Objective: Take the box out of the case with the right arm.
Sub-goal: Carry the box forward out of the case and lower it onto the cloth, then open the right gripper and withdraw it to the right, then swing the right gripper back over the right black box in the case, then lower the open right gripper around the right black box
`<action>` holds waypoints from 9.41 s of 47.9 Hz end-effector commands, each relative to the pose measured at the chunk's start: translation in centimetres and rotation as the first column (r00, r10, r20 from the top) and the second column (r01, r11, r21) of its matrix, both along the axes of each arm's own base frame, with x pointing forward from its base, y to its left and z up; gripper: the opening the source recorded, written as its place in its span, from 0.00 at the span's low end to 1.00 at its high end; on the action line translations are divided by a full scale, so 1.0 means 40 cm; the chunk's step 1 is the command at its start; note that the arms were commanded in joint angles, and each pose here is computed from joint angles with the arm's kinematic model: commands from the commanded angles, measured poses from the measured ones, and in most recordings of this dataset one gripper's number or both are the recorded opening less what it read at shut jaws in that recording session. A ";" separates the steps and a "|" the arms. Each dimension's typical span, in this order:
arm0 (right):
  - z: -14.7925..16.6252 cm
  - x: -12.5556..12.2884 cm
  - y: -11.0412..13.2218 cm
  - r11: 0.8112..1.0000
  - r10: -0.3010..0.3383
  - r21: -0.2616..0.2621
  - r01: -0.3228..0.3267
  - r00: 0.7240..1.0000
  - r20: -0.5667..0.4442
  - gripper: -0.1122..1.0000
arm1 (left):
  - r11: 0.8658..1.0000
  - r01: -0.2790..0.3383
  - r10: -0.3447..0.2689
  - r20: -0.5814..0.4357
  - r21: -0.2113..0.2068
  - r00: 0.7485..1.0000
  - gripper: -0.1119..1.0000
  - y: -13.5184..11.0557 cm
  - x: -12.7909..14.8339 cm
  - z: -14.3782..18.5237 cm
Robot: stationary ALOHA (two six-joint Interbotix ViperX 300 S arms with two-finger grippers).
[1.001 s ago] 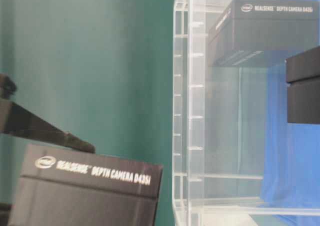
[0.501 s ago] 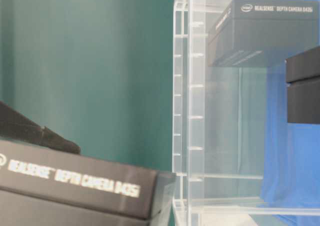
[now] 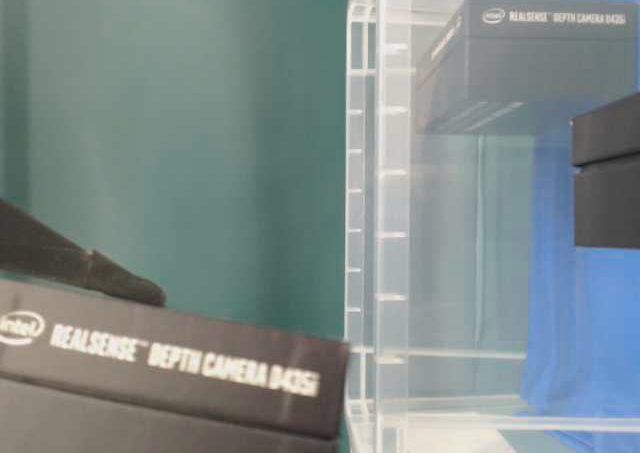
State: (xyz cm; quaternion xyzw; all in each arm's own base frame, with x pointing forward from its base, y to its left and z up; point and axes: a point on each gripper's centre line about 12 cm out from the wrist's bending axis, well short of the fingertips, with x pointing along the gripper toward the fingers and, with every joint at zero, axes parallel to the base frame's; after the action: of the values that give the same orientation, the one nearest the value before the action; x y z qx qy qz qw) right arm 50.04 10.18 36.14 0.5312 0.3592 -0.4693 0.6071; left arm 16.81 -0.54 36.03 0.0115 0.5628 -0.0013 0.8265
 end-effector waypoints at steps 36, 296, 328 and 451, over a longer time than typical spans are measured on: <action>-0.246 0.093 0.038 0.993 0.011 0.122 -0.002 0.997 -0.071 0.71 | 1.000 -0.002 0.002 0.028 0.001 1.000 0.12 0.001 0.002 0.021; -0.197 -0.700 -0.452 0.998 -0.061 0.009 0.064 0.981 -0.184 0.91 | 1.000 0.001 -0.001 0.011 0.004 1.000 0.12 0.001 0.018 0.010; -0.198 -0.702 -0.467 0.998 -0.053 0.020 0.058 0.981 -0.184 0.91 | 1.000 -0.001 0.001 0.012 0.004 1.000 0.12 0.001 0.018 0.012; -0.177 -0.320 -0.490 0.999 0.036 0.017 -0.034 0.994 -0.105 0.91 | 1.000 -0.001 0.001 0.011 0.005 1.000 0.12 0.002 0.014 0.012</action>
State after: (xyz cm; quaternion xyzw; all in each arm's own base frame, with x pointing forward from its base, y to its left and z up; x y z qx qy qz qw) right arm 37.33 -9.55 28.12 0.5004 0.4115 -0.4884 0.5846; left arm 17.20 -0.56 35.78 0.0131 0.5678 -0.0020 0.8231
